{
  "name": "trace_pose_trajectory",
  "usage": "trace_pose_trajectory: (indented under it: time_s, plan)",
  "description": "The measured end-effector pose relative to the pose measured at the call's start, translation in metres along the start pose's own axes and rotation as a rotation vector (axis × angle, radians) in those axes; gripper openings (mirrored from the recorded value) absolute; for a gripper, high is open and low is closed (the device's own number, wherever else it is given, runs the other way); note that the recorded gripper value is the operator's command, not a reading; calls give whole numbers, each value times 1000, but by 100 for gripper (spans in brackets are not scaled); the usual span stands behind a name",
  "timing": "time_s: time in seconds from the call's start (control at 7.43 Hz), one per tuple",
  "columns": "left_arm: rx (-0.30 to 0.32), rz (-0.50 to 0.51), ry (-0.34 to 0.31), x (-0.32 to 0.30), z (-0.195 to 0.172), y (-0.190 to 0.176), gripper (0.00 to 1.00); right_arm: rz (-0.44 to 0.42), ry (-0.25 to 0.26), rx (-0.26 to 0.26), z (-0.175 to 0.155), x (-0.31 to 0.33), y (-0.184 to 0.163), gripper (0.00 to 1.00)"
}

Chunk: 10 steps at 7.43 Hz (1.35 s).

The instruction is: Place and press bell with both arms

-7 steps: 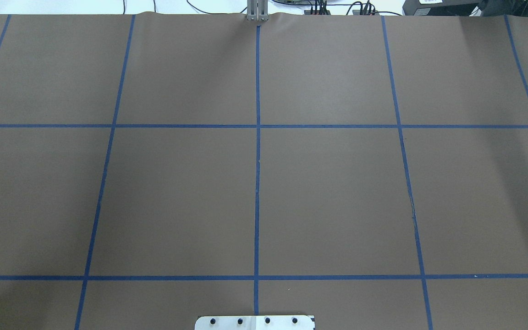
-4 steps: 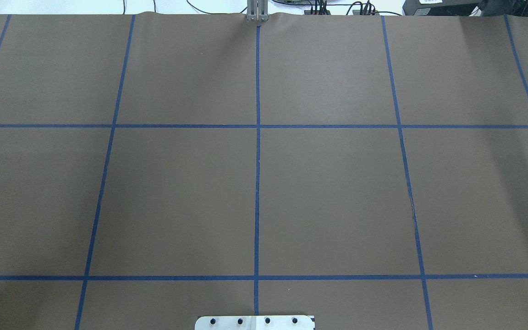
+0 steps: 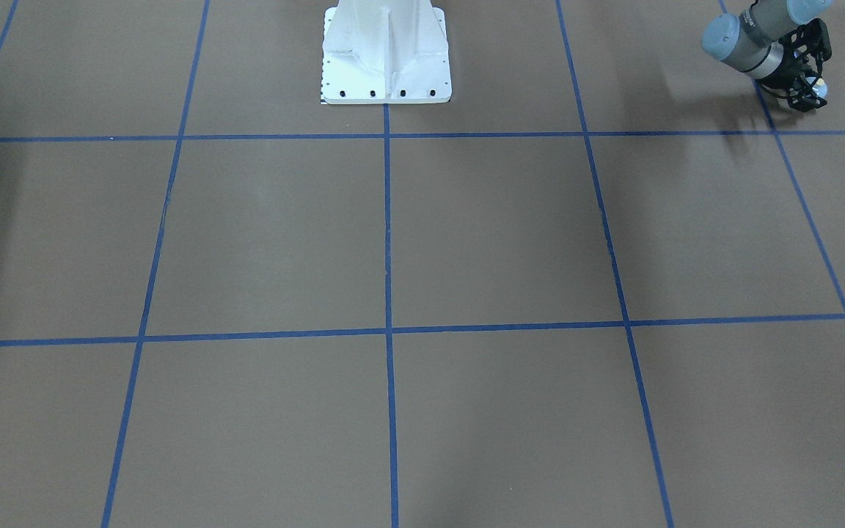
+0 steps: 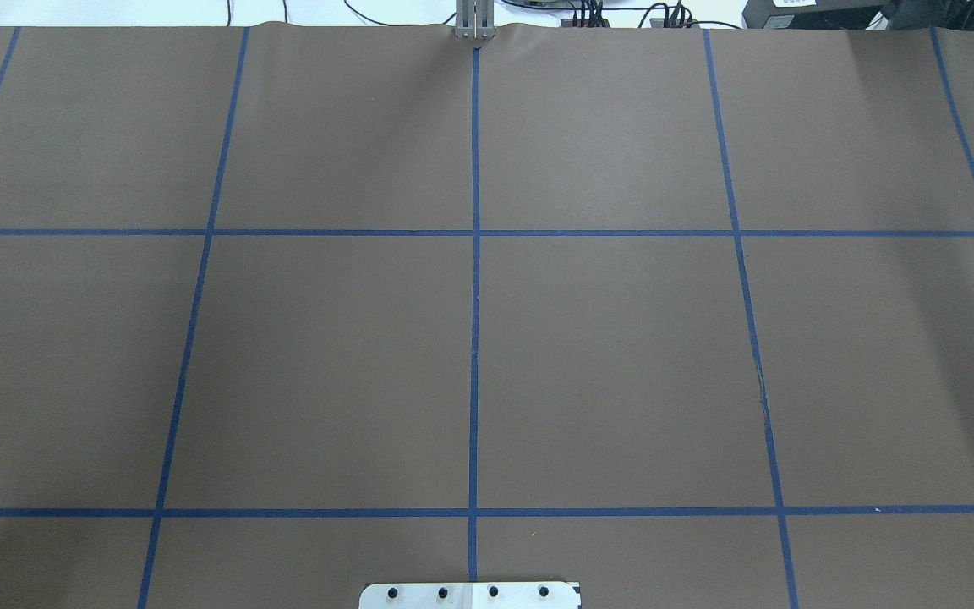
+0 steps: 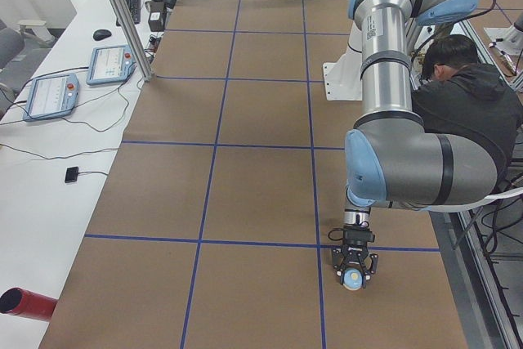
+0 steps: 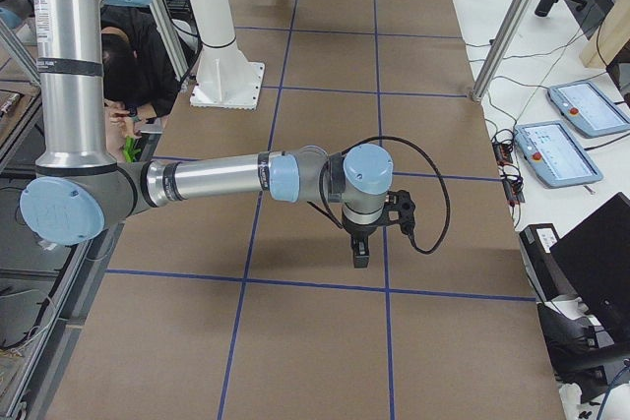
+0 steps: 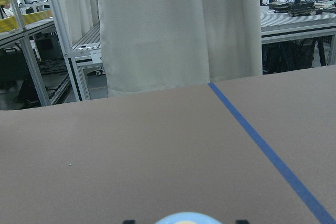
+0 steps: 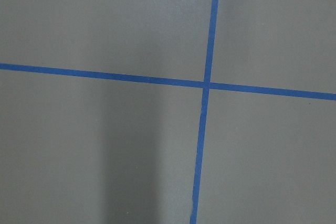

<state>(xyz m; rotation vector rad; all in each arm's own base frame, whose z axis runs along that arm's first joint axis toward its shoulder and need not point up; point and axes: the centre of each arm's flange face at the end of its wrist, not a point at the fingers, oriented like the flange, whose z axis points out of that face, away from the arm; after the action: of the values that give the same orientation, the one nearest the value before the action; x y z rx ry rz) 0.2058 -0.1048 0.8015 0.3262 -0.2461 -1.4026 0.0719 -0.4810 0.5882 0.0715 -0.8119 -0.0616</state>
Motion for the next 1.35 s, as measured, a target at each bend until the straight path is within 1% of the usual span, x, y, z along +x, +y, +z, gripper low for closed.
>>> trace_pose_trajectory:
  time_s: [0.13,0.4,0.54,0.67,0.81,0.94,1.08,1.21,1.35]
  plan:
    - [7,0,-12,-1,2,-6,0,2,0,-1,0,1,0,100]
    - [43,4,-43,-4,10,-35,0,6,-1,-4,1,2,1,100]
    - [54,24,-51,-4,1,-56,0,8,-2,-7,2,2,3,100]
    - [58,68,-63,-4,-18,-76,0,9,-2,-8,3,3,3,100]
    - [67,122,-89,-3,-38,-88,0,10,-4,-9,3,3,4,100]
    - [60,166,-125,0,-53,-92,0,12,-5,-11,4,3,4,100]
    - [38,214,-156,6,-63,-92,0,14,-6,-13,5,4,4,100]
    - [16,268,-165,14,-68,-93,0,17,-7,-15,6,5,6,100]
    - [-20,310,-146,32,-77,-92,0,21,-10,-18,7,6,7,100]
